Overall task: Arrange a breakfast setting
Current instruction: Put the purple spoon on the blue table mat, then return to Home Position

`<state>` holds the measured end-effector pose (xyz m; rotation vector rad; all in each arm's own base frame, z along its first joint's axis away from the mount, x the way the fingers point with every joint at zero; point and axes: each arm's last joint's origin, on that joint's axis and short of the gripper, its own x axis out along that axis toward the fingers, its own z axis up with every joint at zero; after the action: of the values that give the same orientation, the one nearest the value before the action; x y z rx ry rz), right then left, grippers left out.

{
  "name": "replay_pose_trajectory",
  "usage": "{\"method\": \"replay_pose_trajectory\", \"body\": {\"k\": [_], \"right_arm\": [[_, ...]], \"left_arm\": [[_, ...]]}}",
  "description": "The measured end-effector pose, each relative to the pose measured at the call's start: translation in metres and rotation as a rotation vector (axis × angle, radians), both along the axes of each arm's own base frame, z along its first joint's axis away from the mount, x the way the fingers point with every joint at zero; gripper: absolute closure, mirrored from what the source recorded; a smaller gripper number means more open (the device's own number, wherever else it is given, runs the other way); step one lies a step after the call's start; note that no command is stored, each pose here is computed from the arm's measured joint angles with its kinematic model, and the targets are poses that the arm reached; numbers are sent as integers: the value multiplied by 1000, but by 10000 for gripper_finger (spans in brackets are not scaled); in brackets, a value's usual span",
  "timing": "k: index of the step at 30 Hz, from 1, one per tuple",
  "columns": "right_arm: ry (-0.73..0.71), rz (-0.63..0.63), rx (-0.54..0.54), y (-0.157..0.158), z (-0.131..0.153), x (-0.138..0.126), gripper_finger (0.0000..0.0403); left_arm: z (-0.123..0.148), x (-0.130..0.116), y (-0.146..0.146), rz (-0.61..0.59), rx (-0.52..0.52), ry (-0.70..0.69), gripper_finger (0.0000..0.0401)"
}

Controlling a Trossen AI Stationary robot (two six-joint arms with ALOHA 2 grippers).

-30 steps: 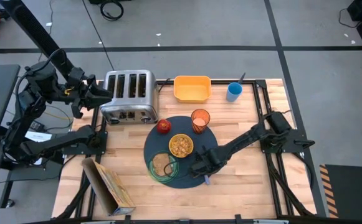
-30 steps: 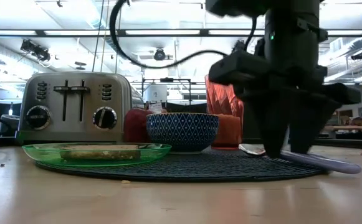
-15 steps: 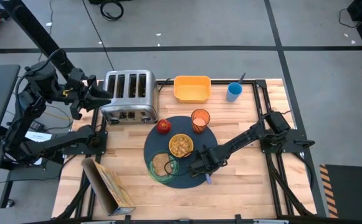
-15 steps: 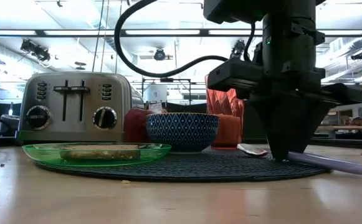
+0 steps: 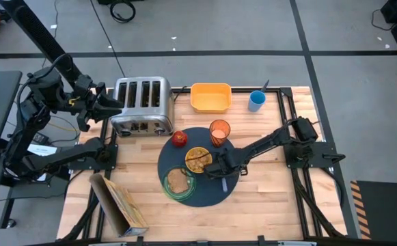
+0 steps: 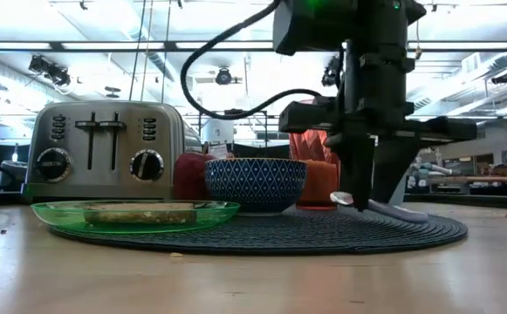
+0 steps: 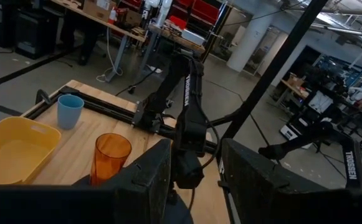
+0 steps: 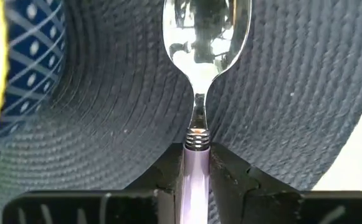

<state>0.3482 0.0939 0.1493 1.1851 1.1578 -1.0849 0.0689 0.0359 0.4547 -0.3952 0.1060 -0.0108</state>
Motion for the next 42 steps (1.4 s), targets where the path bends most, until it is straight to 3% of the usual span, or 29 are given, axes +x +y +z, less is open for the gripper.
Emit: {"method": "replay_pose_trajectory", "body": {"k": [7, 18, 26, 30, 37, 42], "right_arm": [[17, -31, -30, -12, -6, -2, 334], [17, -35, -24, -16, -6, -3, 295], [-39, 24, -26, -22, 34, -16, 266], [-169, 215, -105, -27, 72, -27, 261], [-593, 891, -284, -24, 142, -34, 285], [-828, 1138, -501, -34, 173, -30, 333]], "left_arm": [[0, 0, -1, -6, 10, -2, 250], [0, 0, -1, -12, 29, -3, 250], [0, 0, 0, -13, 57, -3, 250], [0, 0, 1, 27, 69, 1, 250], [3, 1, 3, 64, 121, -24, 257], [0, 8, 9, 68, 145, -78, 284]]}}
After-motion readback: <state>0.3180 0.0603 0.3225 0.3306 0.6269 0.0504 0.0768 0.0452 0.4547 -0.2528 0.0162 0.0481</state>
